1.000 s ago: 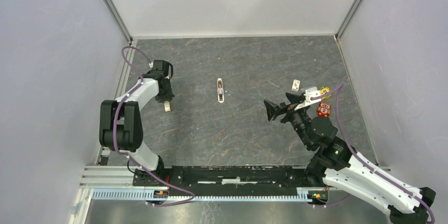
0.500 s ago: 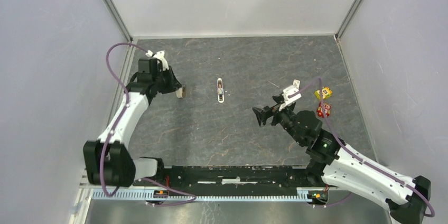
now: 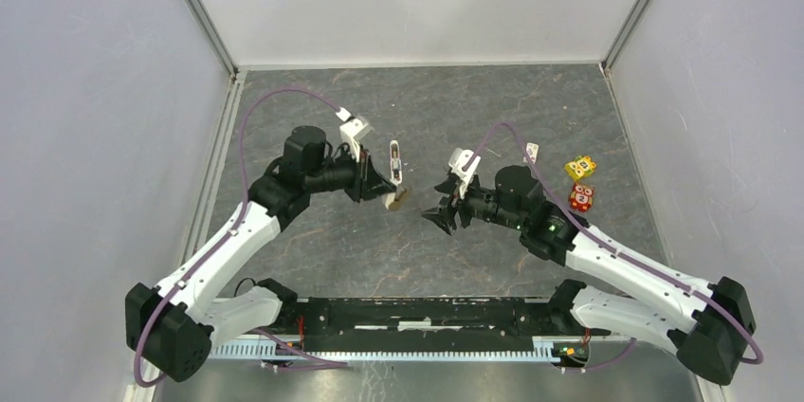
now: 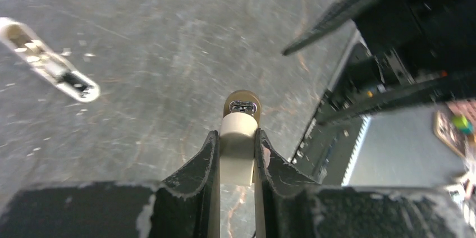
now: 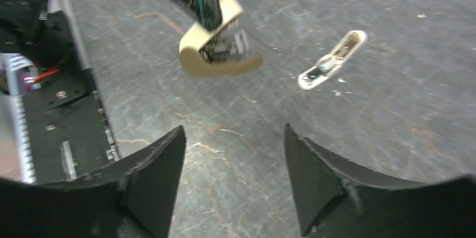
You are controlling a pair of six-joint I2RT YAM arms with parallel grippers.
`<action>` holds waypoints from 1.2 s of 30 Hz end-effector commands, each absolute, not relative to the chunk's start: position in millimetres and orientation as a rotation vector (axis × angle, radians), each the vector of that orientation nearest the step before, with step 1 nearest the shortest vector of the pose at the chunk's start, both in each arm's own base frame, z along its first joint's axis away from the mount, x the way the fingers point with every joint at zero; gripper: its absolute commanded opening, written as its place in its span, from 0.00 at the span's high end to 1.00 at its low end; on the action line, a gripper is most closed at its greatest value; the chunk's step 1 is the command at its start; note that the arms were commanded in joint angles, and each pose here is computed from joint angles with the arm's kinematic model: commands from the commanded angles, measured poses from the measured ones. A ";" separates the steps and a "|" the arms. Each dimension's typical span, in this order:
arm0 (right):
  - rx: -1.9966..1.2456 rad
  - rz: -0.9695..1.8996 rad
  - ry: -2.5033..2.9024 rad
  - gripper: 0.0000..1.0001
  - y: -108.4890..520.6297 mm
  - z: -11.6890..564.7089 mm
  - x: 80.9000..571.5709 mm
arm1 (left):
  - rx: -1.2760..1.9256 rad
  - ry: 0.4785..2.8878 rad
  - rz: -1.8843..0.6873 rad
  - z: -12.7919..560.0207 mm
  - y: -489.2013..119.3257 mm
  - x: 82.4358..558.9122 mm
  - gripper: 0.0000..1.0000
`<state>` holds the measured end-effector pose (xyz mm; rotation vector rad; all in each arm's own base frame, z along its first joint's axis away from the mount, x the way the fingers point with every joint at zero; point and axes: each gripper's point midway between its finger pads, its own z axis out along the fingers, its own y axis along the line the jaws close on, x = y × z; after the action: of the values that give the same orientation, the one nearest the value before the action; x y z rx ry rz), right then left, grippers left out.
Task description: Load the staples into the stapler
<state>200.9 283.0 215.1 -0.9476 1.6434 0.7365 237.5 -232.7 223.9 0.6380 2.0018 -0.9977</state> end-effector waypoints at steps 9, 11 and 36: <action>-1.112 1.242 1.467 0.46 311.9 250.7 166.6 | 1.023 1.728 -1.238 243.0 -266.9 174.8 0.98; -1.114 1.301 1.466 0.46 317.1 250.7 163.6 | 1.023 1.717 -1.251 244.3 -267.3 172.5 0.98; -1.128 1.412 1.477 0.81 329.4 230.2 161.5 | 0.846 1.745 -1.167 256.3 -262.6 199.4 0.98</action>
<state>167.0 328.5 212.3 -1.0997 1.5835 1.4103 175.0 -266.2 228.3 0.9530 1.8326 -1.2638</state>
